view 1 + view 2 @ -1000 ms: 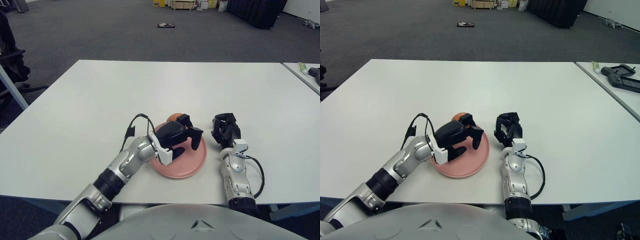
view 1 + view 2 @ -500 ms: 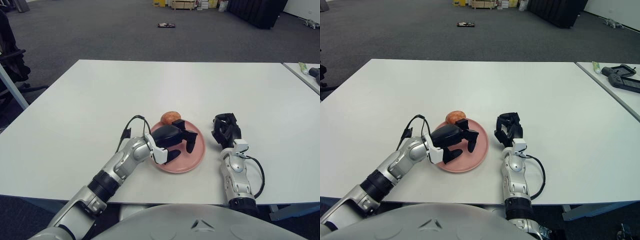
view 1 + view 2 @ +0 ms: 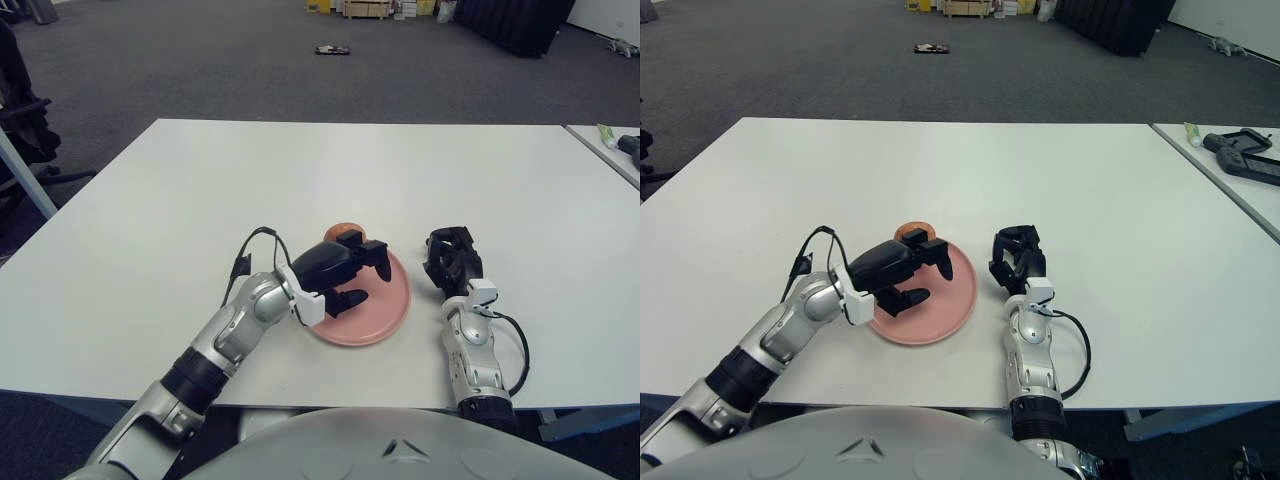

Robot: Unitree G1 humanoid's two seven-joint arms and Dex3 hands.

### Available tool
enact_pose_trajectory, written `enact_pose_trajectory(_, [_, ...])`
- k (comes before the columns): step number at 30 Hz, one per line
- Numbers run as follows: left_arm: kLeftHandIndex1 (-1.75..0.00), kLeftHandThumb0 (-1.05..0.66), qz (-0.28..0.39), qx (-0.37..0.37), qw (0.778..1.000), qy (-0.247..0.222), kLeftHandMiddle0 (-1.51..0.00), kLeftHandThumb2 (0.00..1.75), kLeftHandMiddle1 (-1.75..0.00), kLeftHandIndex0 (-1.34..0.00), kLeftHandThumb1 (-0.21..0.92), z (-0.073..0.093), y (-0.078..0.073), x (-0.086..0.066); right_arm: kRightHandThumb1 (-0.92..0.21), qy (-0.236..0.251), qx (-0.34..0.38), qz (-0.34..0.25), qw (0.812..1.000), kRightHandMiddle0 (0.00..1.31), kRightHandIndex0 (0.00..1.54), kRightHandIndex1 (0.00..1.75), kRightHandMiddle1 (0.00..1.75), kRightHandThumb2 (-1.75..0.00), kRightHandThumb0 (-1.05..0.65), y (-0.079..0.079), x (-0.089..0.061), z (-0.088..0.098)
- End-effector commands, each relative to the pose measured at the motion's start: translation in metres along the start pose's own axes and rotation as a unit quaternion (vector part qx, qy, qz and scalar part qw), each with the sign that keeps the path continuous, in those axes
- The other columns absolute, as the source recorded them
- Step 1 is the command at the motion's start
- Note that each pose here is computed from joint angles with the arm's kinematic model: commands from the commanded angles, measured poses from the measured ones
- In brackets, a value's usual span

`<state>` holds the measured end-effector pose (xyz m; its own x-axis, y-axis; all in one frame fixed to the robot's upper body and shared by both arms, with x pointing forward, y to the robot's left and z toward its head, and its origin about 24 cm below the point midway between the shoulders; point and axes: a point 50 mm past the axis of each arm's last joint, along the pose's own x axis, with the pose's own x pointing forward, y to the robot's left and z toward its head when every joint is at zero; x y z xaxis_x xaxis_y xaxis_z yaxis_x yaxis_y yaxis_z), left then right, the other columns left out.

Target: Put the apple into the plate.

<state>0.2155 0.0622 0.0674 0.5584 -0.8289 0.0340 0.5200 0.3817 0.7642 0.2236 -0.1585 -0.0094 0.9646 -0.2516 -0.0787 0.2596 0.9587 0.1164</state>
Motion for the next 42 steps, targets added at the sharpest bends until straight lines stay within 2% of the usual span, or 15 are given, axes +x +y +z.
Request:
enact_pose_trajectory(1, [-1.17, -0.57, 0.035, 0.001, 0.999, 0.010, -0.12, 0.93, -1.35, 0.00, 0.66, -0.001, 0.009, -0.005, -0.80, 0.018, 0.007, -0.009, 1.000, 0.26, 0.51, 1.25, 1.75, -0.69, -0.36, -0.002, -0.002, -0.005])
enact_pose_trajectory(10, [-1.20, -0.55, 0.125, -0.036, 0.992, 0.002, -0.10, 0.97, -1.26, 0.00, 0.63, -0.002, 0.020, -0.020, -0.85, 0.015, 0.000, -0.006, 1.000, 0.23, 0.49, 1.25, 1.75, -0.63, -0.35, -0.002, -0.003, -0.005])
enact_pose_trajectory(15, [-1.22, -0.56, 0.199, -0.038, 0.979, -0.012, -0.10, 0.99, -1.25, 0.00, 0.61, -0.003, 0.023, -0.028, -0.86, 0.017, -0.001, -0.008, 1.000, 0.23, 0.50, 1.25, 1.75, -0.62, -0.35, -0.002, -0.004, -0.005])
enact_pose_trajectory(20, [-1.28, -0.58, 0.293, -0.065, 0.953, -0.041, -0.14, 1.01, -1.27, 0.00, 0.63, -0.002, 0.026, -0.036, -0.86, 0.016, 0.000, -0.007, 1.000, 0.23, 0.51, 1.26, 1.75, -0.62, -0.35, -0.002, -0.004, -0.005])
enact_pose_trajectory(27, [-1.48, -0.57, 0.394, -0.109, 0.910, -0.066, -0.23, 1.07, -1.36, -0.02, 0.65, -0.003, 0.032, -0.044, -0.81, 0.014, -0.008, -0.005, 1.000, 0.26, 0.53, 1.26, 1.75, -0.69, -0.36, -0.002, -0.003, -0.005])
enact_pose_trajectory(30, [-1.51, -0.54, 0.427, -0.136, 0.893, -0.050, -0.24, 1.10, -1.39, -0.06, 0.65, -0.008, 0.035, -0.059, -0.79, 0.015, -0.010, -0.006, 1.000, 0.27, 0.53, 1.27, 1.75, -0.72, -0.36, -0.002, -0.004, -0.006])
enact_pose_trajectory(35, [-1.55, -0.54, 0.462, -0.185, 0.867, -0.007, -0.24, 1.07, -1.40, -0.12, 0.72, -0.022, 0.035, -0.078, -0.78, 0.019, -0.010, -0.007, 1.000, 0.27, 0.54, 1.27, 1.75, -0.73, -0.36, -0.003, -0.004, -0.006])
enact_pose_trajectory(38, [-1.56, -0.59, 0.493, -0.236, 0.837, 0.037, -0.25, 0.98, -1.37, -0.15, 0.80, -0.035, 0.026, -0.088, -0.78, 0.019, -0.008, -0.004, 1.000, 0.27, 0.54, 1.27, 1.75, -0.73, -0.36, -0.003, -0.005, -0.005])
enact_pose_trajectory(42, [-1.57, -0.66, 0.513, -0.261, 0.815, 0.069, -0.27, 0.86, -1.34, -0.16, 0.89, -0.043, 0.016, -0.092, -0.78, 0.019, -0.010, -0.004, 1.000, 0.27, 0.53, 1.27, 1.75, -0.72, -0.36, -0.002, -0.005, -0.005])
